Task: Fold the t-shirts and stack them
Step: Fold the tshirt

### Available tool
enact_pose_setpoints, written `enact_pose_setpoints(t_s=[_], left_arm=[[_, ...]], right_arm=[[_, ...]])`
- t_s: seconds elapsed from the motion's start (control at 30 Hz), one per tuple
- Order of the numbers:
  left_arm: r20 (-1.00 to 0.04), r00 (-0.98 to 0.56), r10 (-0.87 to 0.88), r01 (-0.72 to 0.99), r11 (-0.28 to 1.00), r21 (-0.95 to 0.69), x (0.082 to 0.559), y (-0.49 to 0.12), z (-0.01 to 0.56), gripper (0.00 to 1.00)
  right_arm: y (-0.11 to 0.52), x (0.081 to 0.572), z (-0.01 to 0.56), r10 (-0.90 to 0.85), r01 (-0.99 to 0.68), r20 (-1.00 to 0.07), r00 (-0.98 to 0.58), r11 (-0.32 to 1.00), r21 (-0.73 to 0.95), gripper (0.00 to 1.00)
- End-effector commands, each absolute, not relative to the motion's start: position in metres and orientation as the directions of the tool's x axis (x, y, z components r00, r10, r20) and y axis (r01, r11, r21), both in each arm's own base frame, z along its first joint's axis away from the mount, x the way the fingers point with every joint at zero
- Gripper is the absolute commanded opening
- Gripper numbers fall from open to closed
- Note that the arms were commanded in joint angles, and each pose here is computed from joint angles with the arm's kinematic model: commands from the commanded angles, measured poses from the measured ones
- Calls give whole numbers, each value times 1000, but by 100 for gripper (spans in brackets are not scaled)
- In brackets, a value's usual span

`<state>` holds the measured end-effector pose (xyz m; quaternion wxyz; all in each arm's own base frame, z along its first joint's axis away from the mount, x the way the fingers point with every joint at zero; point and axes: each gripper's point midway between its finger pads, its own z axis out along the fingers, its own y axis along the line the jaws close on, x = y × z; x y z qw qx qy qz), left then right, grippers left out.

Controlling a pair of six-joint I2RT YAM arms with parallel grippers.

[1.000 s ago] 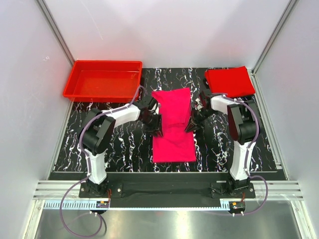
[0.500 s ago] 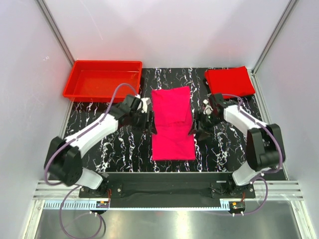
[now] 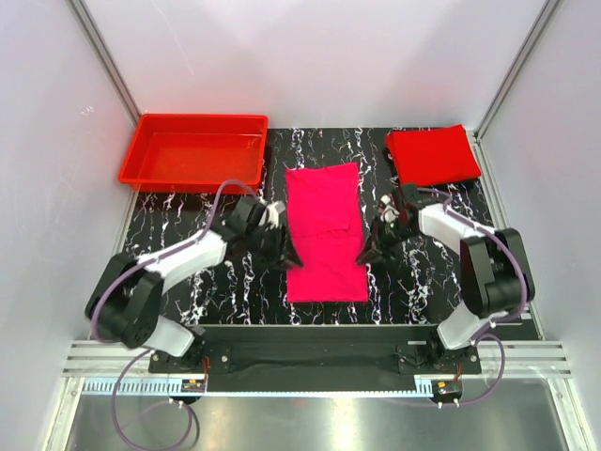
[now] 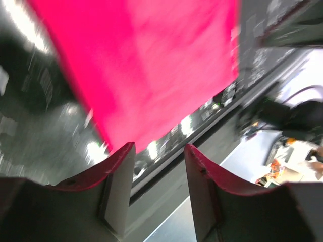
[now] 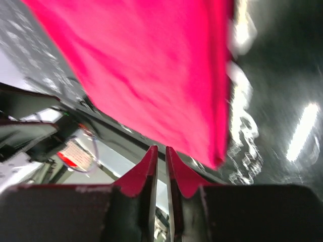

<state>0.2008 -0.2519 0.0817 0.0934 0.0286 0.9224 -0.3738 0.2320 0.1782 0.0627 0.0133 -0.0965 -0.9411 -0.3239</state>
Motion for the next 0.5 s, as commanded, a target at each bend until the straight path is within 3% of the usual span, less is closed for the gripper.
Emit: enact_pose_setpoints(t_s=[0.0,0.17,0.2,0.27,0.3,0.4,0.47], left_arm=[[-299,-953,-50,207,611,-764,251,-290,119,48],[-262,-961,-86,151,629,-762,299,-300,100,45],[-199,-976,-90,89,667,-740,302,-295,73,45],[-175,-980,-91,54,731,-680,313,-279,44,45],[-102,-992,-78,5,769,-639,305,-271,12,45],[-65,-998,-9,28,837,-547,298,-250,-19,44],[-122,-992,46,101,861,-498,300,-240,-18,44]], right_arm=[[203,274,82,166,148,45,-985,685,713,17],[220,321,62,177,179,85,-981,626,759,15],[217,325,53,185,194,97,-978,631,751,14],[208,326,26,195,228,131,-972,657,718,13],[196,327,14,218,249,133,-967,683,687,13],[172,315,-12,224,273,158,-962,737,618,12],[162,308,-7,189,229,130,-973,783,579,12]])
